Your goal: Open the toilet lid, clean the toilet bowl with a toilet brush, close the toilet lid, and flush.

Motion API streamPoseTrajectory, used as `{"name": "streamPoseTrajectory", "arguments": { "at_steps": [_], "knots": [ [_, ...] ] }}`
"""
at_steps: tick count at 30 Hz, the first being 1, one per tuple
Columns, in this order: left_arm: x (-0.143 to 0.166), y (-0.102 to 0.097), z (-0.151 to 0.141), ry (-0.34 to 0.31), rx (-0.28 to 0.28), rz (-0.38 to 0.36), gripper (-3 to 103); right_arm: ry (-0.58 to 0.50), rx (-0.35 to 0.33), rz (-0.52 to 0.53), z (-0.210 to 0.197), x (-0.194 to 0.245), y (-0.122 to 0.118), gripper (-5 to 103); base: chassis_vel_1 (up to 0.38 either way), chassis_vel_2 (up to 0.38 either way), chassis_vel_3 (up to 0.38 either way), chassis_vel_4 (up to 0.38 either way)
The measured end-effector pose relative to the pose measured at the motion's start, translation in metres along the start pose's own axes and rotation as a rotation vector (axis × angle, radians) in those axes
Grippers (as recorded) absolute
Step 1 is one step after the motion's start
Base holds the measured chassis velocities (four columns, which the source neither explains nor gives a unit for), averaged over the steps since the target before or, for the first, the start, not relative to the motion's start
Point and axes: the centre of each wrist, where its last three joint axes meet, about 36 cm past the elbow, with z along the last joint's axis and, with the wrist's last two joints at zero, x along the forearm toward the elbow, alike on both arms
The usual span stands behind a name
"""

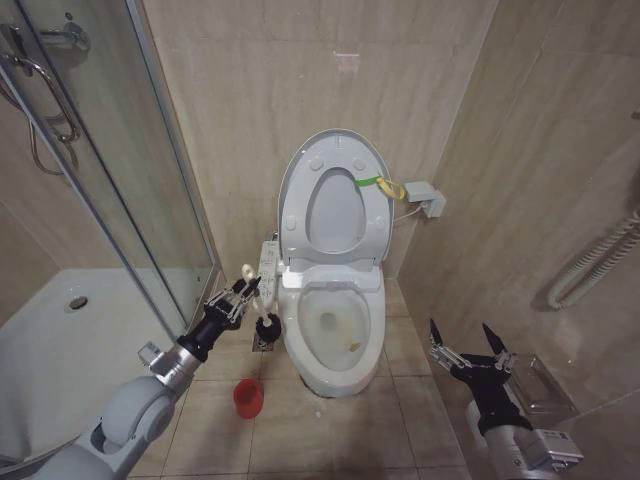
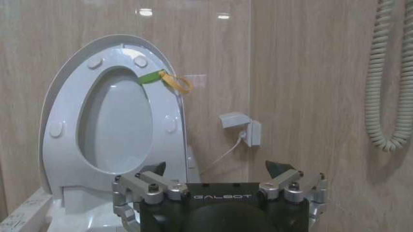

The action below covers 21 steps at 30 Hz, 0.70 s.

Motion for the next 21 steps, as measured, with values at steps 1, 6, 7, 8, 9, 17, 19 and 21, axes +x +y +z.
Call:
{"name": "streamPoseTrajectory", "arguments": {
  "at_steps": [1, 6, 7, 8, 9, 17, 19, 21],
  "knots": [
    [-0.003, 0.002, -0.001, -0.002, -0.004, 0.005, 19, 0.000, 0.000, 0.000, 0.000, 0.000, 0.000, 100, 0.000, 0.000, 0.000, 0.000],
    [-0.017, 0.013, -0.005, -0.014, -0.022, 0.022, 19, 0.000, 0.000, 0.000, 0.000, 0.000, 0.000, 100, 0.000, 0.000, 0.000, 0.000],
    [-0.021, 0.016, -0.005, -0.015, -0.027, 0.025, 19, 0.000, 0.000, 0.000, 0.000, 0.000, 0.000, 100, 0.000, 0.000, 0.000, 0.000],
    [-0.021, 0.016, -0.005, -0.015, -0.027, 0.025, 19, 0.000, 0.000, 0.000, 0.000, 0.000, 0.000, 100, 0.000, 0.000, 0.000, 0.000],
    [-0.024, 0.018, -0.004, -0.015, -0.030, 0.028, 19, 0.000, 0.000, 0.000, 0.000, 0.000, 0.000, 100, 0.000, 0.000, 0.000, 0.000],
    [-0.047, 0.022, 0.009, -0.005, -0.024, 0.053, 19, 0.000, 0.000, 0.000, 0.000, 0.000, 0.000, 100, 0.000, 0.000, 0.000, 0.000],
    [-0.050, 0.020, 0.012, -0.001, -0.019, 0.061, 19, 0.000, 0.000, 0.000, 0.000, 0.000, 0.000, 100, 0.000, 0.000, 0.000, 0.000],
    [-0.053, 0.019, 0.014, 0.001, -0.016, 0.069, 19, 0.000, 0.000, 0.000, 0.000, 0.000, 0.000, 100, 0.000, 0.000, 0.000, 0.000]
  ]
}}
